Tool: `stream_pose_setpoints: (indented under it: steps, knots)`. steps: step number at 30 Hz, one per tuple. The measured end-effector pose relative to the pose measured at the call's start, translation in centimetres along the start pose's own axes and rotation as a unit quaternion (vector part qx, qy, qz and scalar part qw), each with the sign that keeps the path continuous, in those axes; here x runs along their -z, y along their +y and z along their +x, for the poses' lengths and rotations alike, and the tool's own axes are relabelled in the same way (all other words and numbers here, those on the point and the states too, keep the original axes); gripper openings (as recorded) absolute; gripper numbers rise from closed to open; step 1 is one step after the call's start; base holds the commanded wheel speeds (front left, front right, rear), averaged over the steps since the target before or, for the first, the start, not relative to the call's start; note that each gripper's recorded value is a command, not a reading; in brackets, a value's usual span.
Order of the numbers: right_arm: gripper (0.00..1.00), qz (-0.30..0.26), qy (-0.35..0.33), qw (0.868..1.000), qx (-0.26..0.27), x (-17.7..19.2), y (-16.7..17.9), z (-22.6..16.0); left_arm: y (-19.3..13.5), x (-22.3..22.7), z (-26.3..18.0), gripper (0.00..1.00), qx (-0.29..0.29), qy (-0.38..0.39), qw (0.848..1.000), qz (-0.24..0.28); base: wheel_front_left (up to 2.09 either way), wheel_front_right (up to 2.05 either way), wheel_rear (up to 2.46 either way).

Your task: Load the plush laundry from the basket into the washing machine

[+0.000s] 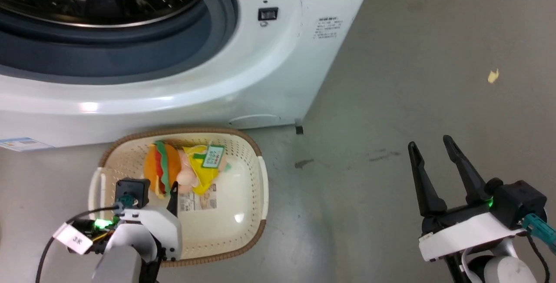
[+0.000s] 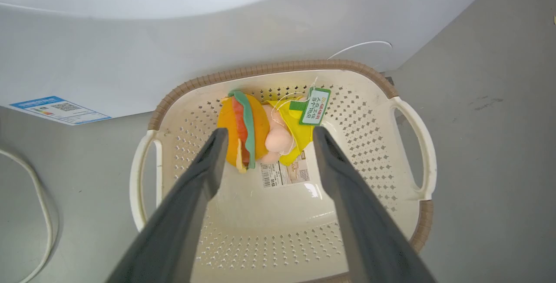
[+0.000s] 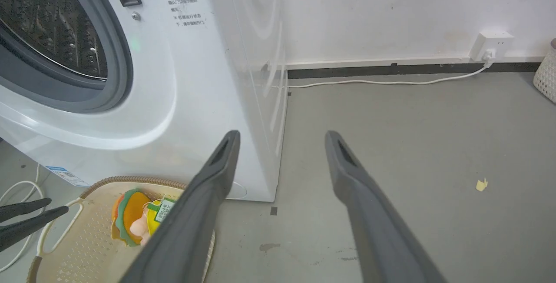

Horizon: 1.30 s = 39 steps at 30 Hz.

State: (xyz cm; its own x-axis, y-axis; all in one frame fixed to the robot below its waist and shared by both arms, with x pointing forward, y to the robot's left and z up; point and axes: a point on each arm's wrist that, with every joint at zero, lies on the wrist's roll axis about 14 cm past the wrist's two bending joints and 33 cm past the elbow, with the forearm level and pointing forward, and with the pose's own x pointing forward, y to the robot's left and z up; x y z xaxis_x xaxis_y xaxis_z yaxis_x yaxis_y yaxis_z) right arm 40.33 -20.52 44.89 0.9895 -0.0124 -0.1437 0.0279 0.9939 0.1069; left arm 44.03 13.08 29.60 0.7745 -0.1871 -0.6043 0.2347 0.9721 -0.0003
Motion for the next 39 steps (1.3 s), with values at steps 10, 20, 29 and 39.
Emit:
stream_pose_setpoints:
  steps: [10,20,29,39]
  knots:
    - [1.0,0.004,0.006,1.0,0.009,1.1,-0.7,1.4,-0.6,3.1,3.2,1.0,0.023,0.063,0.998,0.008,0.0,0.0,0.0]
    - [1.0,0.01,0.012,1.0,0.009,2.4,-0.9,2.9,0.7,5.8,6.1,1.0,0.019,0.115,0.993,0.014,0.0,0.0,0.0]
    - [1.0,0.017,0.025,0.999,0.016,4.1,-1.3,3.8,2.1,7.3,9.0,1.0,0.015,0.143,0.989,0.021,0.0,0.0,0.0]
    - [1.0,0.022,0.038,0.999,0.024,5.9,-2.0,4.6,2.8,9.6,12.2,1.0,0.012,0.183,0.983,0.028,0.0,0.0,0.0]
